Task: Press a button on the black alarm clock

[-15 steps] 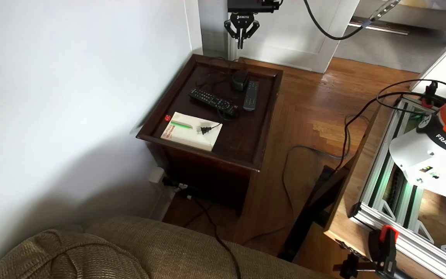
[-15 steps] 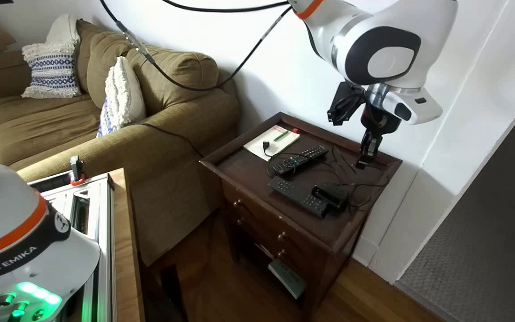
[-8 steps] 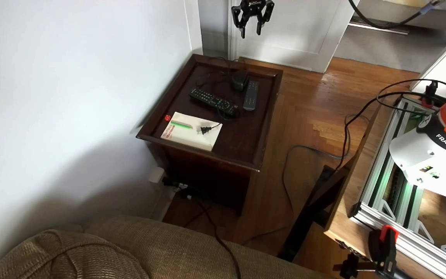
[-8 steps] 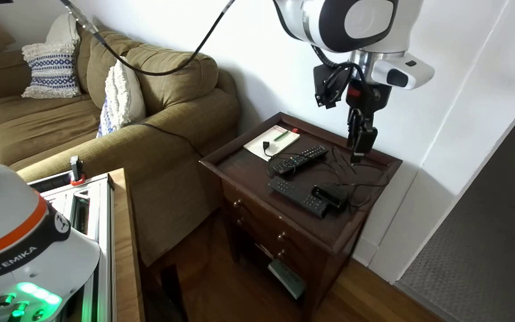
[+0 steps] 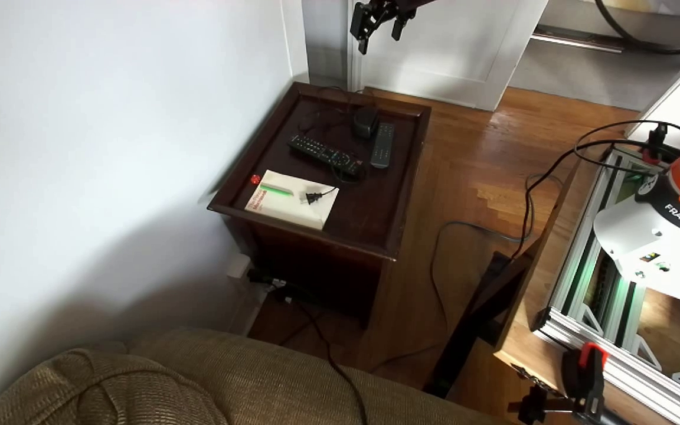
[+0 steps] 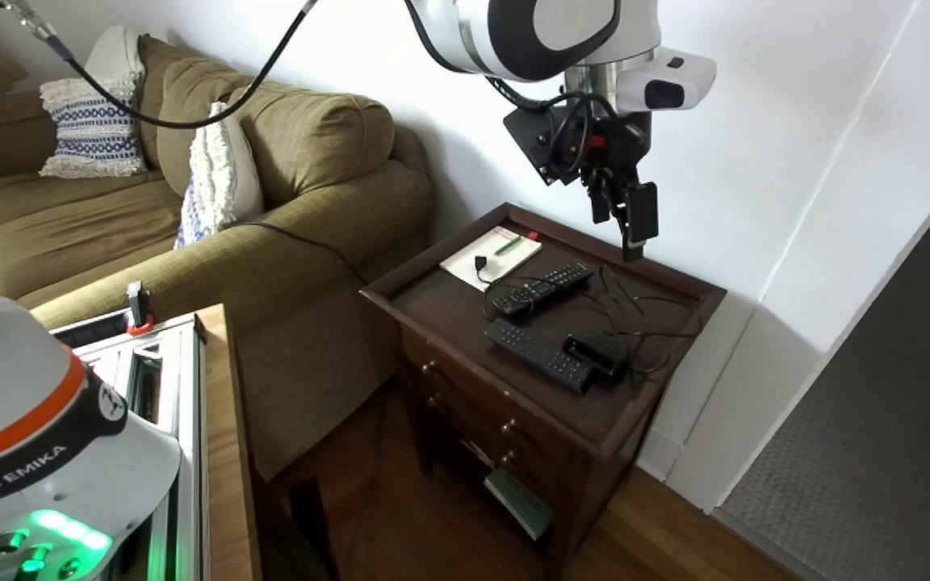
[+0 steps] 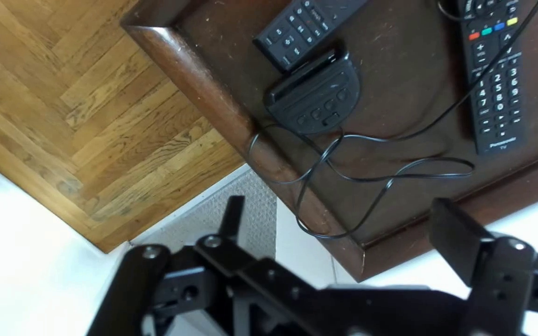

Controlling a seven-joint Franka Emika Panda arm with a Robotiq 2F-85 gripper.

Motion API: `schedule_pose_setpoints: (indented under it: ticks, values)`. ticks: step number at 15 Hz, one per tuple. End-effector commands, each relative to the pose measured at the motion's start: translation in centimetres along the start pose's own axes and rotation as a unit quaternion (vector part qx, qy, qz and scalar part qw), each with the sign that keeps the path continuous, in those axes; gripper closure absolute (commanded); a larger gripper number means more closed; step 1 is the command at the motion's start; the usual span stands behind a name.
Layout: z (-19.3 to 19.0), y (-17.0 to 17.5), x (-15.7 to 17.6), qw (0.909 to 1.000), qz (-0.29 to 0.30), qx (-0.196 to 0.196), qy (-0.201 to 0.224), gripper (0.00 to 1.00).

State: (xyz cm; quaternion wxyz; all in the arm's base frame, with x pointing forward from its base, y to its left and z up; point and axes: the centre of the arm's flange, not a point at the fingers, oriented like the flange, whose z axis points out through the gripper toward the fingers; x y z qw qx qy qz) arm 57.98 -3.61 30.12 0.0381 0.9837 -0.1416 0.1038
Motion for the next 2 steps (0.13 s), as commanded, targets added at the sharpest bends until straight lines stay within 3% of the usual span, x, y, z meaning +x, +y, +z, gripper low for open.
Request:
schedule_pose_setpoints:
  ticks: [1, 2]
  values:
    - [-0.09, -0.02, 0.06, 1.0000, 0.001, 0.000, 0.001, 0.00]
    - [-0.09, -0.01, 0.12, 1.0000, 0.001, 0.000, 0.002, 0.00]
